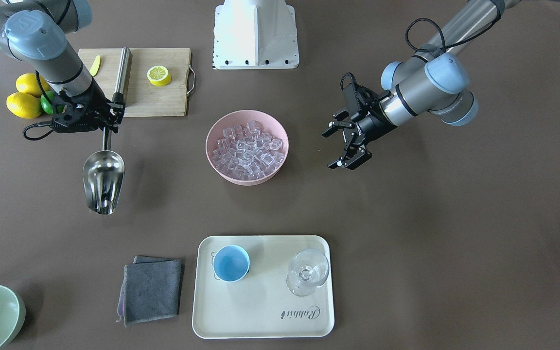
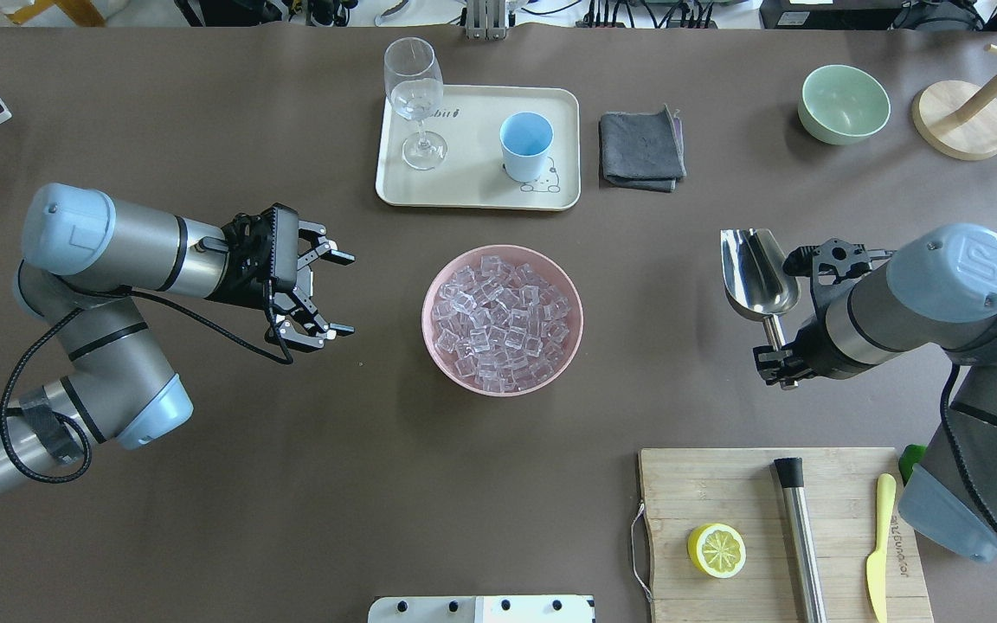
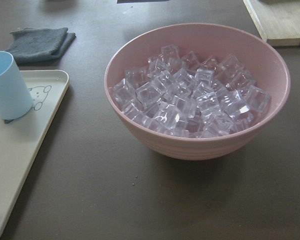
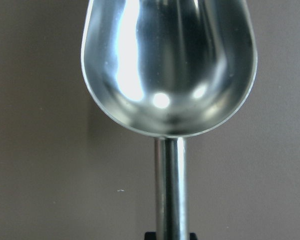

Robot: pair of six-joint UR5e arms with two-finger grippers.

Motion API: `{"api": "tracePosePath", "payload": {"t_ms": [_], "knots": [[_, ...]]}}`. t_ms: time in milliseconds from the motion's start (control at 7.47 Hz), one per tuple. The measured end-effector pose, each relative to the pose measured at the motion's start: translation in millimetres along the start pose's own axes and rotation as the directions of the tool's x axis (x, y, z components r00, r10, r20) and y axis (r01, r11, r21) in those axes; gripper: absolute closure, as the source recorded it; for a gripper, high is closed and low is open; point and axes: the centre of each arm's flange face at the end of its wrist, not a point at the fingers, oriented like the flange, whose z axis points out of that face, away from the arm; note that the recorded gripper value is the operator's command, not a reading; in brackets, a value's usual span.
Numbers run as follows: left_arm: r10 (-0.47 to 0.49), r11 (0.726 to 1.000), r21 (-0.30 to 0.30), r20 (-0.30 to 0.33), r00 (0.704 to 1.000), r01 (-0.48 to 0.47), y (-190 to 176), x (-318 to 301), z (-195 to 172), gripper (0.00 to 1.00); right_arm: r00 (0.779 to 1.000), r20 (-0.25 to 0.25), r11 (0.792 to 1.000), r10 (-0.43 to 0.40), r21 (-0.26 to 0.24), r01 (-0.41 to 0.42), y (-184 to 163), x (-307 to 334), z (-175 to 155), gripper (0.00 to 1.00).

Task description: Put ice in cup with scoop

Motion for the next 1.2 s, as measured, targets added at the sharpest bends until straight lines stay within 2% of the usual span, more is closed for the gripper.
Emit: {"api": "tracePosePath", "payload": {"t_ms": [134,401,669,803,937,1071,1204], "knots": [[0.000,1.000,0.000,-0.007,1.000,0.000,-3.2,2.0,6.4,0.02,1.000,0.008,1.000,-0.007,0.029,0.006,-7.2,3.3,-24.7,1.00],[-0.016,1.000,-0.026,-0.019,1.000,0.015,-11.6,4.8,23.6,0.02,0.991,-0.024,0.989,-0.133,0.055,0.134,-27.6,24.5,-81.4,1.00],[-0.031,0.998,-0.054,-0.047,0.998,0.029,-20.1,13.4,46.7,0.02,0.961,-0.064,0.961,-0.268,0.060,0.271,-40.6,39.1,-112.3,1.00],[-0.037,0.997,-0.064,-0.058,0.998,0.034,-18.2,17.2,54.5,0.02,0.950,-0.073,0.951,-0.302,0.044,0.306,-44.8,41.8,-119.2,1.00],[-0.041,0.997,-0.072,-0.067,0.997,0.036,-13.8,21.4,59.3,0.02,0.947,-0.072,0.949,-0.314,-0.010,0.314,-47.8,34.9,-125.7,1.00],[-0.039,0.997,-0.074,-0.078,0.996,0.033,-12.7,31.4,67.6,0.02,0.935,-0.071,0.934,-0.349,-0.105,0.341,-51.7,21.0,-133.3,1.00],[-0.037,0.997,-0.073,-0.080,0.996,0.031,-13.4,38.3,73.2,0.02,0.919,-0.071,0.910,-0.389,-0.186,0.371,-54.3,7.3,-142.8,1.00]]}}
